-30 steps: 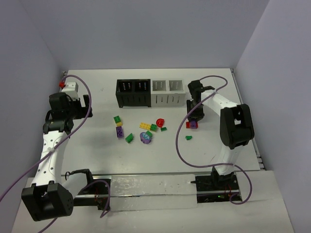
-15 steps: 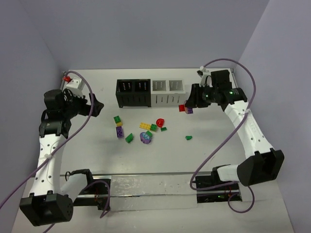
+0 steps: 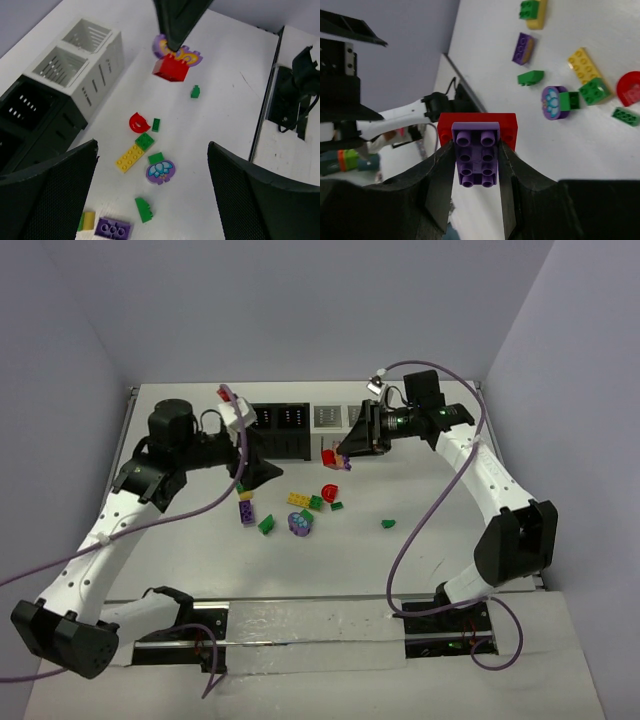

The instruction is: Sort the legos into containers by color

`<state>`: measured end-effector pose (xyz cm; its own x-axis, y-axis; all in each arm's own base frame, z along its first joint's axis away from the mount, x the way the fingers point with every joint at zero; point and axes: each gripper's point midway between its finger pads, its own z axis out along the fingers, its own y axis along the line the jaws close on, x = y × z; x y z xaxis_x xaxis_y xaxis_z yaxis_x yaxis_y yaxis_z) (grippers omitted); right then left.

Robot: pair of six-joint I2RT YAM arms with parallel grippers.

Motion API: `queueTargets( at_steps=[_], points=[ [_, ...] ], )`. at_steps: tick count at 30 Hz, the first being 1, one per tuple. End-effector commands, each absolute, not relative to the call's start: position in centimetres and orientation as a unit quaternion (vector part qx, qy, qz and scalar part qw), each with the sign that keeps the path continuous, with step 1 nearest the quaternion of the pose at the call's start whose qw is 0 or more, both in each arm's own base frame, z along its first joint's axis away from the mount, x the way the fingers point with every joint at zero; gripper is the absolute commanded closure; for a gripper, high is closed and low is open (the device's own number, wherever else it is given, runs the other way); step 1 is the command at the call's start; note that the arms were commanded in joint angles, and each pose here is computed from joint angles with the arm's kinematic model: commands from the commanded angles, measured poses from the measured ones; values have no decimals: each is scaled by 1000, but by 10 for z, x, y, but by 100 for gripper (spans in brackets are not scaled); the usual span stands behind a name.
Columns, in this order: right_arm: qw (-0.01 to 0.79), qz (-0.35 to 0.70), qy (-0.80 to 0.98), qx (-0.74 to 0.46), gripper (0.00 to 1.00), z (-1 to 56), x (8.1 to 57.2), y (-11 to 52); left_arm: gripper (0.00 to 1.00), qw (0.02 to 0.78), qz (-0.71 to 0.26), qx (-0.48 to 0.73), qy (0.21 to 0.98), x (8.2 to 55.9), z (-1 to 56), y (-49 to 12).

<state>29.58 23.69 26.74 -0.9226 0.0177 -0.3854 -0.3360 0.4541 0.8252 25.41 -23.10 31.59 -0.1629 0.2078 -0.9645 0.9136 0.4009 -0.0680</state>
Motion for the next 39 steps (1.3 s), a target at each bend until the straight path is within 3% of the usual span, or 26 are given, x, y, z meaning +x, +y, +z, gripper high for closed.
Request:
queueTargets(
  at_steps=[1,27,33,39],
  points=[
    [151,581,791,-116,100,300,281,254,5,500,-324,494,633,243,322,-253],
    [78,627,769,-96,100,295,255,262,17,476,-315,560,600,248,312,-332],
    [71,632,766,-98,100,295,253,262,38,475,-315,559,602,250,309,-335],
    [71,629,768,-97,100,291,252,262,72,476,-304,559,608,253,306,-333]
  ],
)
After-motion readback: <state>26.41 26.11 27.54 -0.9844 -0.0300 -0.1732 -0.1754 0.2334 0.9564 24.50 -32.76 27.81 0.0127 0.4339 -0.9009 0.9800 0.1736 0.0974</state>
